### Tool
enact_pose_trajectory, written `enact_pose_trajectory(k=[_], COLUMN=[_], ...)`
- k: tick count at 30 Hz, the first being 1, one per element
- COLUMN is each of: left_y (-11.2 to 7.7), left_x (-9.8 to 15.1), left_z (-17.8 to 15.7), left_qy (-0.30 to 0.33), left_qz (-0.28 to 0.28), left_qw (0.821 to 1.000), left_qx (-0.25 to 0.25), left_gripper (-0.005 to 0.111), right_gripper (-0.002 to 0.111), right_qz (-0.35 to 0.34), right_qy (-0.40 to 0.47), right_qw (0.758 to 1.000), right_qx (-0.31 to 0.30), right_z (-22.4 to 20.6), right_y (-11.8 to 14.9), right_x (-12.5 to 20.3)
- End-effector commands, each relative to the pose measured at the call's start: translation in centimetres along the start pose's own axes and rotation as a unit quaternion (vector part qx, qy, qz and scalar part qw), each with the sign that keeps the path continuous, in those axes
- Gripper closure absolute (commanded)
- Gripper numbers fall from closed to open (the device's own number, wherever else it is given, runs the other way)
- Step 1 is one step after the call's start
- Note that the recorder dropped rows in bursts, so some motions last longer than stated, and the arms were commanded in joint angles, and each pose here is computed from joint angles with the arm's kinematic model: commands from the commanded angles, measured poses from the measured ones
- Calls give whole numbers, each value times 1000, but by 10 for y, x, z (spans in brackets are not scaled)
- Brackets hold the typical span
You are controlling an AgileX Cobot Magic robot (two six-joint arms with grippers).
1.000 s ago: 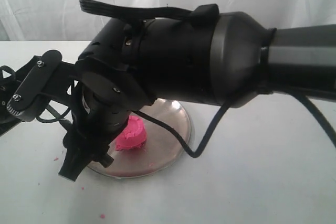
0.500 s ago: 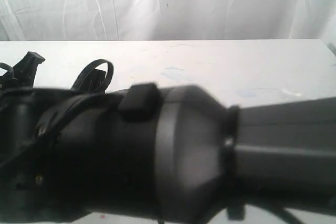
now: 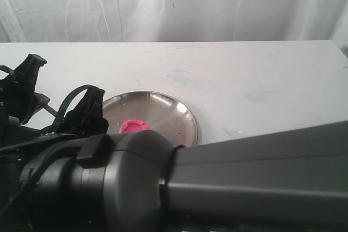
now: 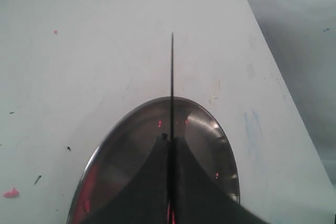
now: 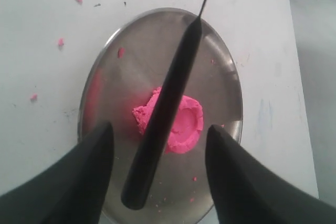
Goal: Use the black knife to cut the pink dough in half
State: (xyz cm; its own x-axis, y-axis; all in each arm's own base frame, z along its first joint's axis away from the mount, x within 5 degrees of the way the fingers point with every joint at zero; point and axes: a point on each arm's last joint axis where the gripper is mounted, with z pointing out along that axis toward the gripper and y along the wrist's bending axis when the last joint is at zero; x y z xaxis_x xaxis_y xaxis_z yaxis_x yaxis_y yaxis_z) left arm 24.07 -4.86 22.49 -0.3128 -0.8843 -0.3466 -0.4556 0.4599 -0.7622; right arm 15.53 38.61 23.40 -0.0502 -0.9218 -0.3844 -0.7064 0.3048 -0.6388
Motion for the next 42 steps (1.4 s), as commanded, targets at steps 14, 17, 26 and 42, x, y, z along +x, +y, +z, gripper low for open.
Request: enact_pose_trajectory(k=[14, 17, 26, 42], left_y=[-5, -5, -5, -5], left_x=[-4, -4, -2, -2], left_z=[-10, -10, -10, -10], left_qy=[-9, -7, 2, 0], left_qz=[16, 16, 16, 15], left_qw=[1000, 1000, 1000, 1000], left_qx=[20, 19, 20, 20], left_gripper=[107, 107, 107, 107], right_gripper=[60, 61, 64, 108], right_qz=[4, 8, 15, 29], right_qy=[30, 32, 22, 30], right_qw=[999, 999, 999, 998], right_qx=[24, 26, 34, 37], right_z=[20, 22, 24, 24], right_y=[4, 2, -2, -3], right_x=[6, 7, 6, 8])
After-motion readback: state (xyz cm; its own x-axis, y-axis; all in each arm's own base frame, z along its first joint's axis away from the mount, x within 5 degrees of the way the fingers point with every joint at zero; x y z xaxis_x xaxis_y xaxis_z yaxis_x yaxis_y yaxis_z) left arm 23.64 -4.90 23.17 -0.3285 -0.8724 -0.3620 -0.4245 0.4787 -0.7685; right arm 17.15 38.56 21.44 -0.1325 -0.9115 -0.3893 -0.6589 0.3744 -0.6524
